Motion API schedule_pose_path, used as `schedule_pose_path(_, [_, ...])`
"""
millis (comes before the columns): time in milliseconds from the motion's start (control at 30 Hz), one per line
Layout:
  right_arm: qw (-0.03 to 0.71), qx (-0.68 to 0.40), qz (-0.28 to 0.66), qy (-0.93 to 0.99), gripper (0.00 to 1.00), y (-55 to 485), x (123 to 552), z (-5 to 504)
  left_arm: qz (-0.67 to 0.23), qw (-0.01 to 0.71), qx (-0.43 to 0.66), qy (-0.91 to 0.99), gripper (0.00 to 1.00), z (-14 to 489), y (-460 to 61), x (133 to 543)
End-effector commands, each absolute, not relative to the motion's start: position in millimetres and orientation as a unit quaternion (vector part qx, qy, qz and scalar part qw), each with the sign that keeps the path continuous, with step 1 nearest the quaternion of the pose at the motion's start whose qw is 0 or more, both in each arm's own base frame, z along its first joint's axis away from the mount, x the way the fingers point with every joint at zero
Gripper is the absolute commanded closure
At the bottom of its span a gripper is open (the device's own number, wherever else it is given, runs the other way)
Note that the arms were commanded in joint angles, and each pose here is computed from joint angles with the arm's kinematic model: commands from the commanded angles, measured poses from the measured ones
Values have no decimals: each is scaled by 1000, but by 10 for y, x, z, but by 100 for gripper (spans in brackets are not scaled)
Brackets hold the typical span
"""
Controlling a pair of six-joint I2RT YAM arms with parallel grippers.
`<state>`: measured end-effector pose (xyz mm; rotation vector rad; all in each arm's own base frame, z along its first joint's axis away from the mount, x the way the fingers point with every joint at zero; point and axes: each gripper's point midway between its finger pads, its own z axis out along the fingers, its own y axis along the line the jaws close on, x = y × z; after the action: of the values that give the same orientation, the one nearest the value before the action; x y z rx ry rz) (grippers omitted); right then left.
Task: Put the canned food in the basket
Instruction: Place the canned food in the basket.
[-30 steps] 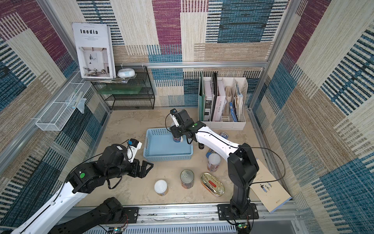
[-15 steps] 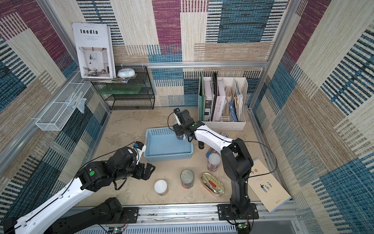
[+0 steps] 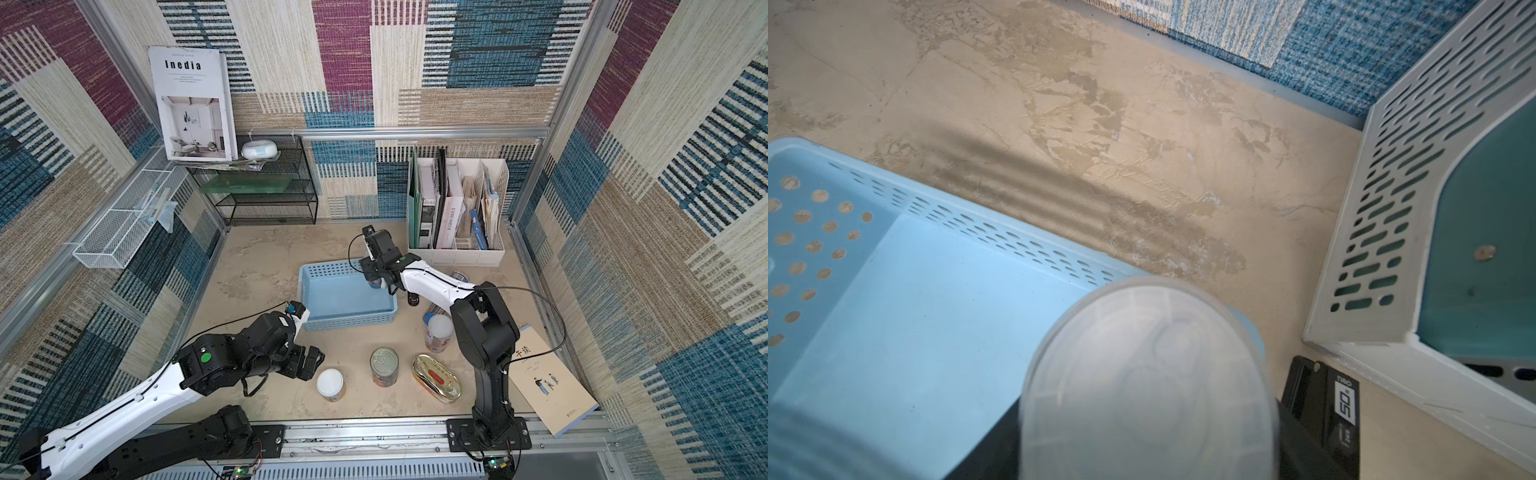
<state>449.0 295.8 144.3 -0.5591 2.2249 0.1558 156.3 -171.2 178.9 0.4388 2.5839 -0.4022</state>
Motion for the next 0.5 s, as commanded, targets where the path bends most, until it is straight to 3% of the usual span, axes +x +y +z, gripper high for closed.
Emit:
schedule_pose_path(0, [459, -195, 78, 863, 48, 3006, 4644, 1686, -149, 224, 163, 949, 1, 1706, -1741, 1488])
schedule_pose_path(167, [451, -188, 74, 870, 17, 2944, 4590, 1590, -150, 193, 175, 954, 1, 1558, -1794, 1353])
schedule_pose_path(467, [447, -196, 96, 868, 6, 2936, 4442, 1616, -126, 143, 185, 964, 1, 1269, -1876, 1148])
